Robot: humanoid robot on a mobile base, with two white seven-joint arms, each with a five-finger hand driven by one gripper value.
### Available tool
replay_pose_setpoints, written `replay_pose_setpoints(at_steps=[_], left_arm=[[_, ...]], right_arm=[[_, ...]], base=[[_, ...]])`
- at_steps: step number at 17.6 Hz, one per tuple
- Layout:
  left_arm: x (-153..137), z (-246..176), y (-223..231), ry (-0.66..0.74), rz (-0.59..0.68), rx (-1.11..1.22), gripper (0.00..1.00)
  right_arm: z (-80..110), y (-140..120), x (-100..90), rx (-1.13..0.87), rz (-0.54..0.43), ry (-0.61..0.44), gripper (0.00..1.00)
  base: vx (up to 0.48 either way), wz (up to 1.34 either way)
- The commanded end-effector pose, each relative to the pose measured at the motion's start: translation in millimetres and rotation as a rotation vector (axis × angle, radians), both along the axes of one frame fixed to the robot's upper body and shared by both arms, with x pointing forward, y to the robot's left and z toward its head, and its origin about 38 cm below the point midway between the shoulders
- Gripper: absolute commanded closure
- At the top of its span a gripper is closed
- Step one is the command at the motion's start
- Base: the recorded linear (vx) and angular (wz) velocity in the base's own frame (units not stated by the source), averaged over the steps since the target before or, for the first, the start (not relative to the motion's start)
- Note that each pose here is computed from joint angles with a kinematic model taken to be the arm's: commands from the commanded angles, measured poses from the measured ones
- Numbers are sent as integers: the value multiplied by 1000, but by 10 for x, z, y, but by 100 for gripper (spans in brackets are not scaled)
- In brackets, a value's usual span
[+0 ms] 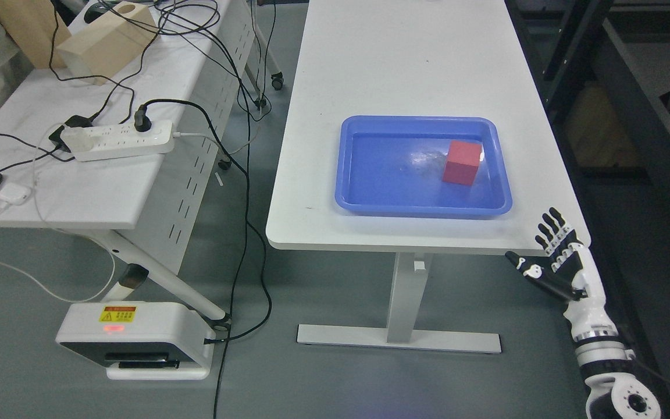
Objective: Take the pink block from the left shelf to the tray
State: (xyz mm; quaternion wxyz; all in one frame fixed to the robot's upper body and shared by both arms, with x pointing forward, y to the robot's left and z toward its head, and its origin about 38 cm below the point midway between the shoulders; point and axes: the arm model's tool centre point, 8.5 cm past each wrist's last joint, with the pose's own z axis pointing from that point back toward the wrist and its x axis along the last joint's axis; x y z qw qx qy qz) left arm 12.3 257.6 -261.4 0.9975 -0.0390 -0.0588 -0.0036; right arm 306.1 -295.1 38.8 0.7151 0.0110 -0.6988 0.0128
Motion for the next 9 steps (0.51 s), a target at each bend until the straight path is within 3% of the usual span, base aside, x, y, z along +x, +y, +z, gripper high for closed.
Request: replay_pose_setpoints(at_steps=[1,9], left_arm=[[-68,5,105,2,0,15,0],[-68,5,105,2,0,15,0]], right_arm=[[-24,4,-15,-13,22,10,1],[-19,4,-9,-13,23,9,1]], base=[[-64,121],[-30,29]])
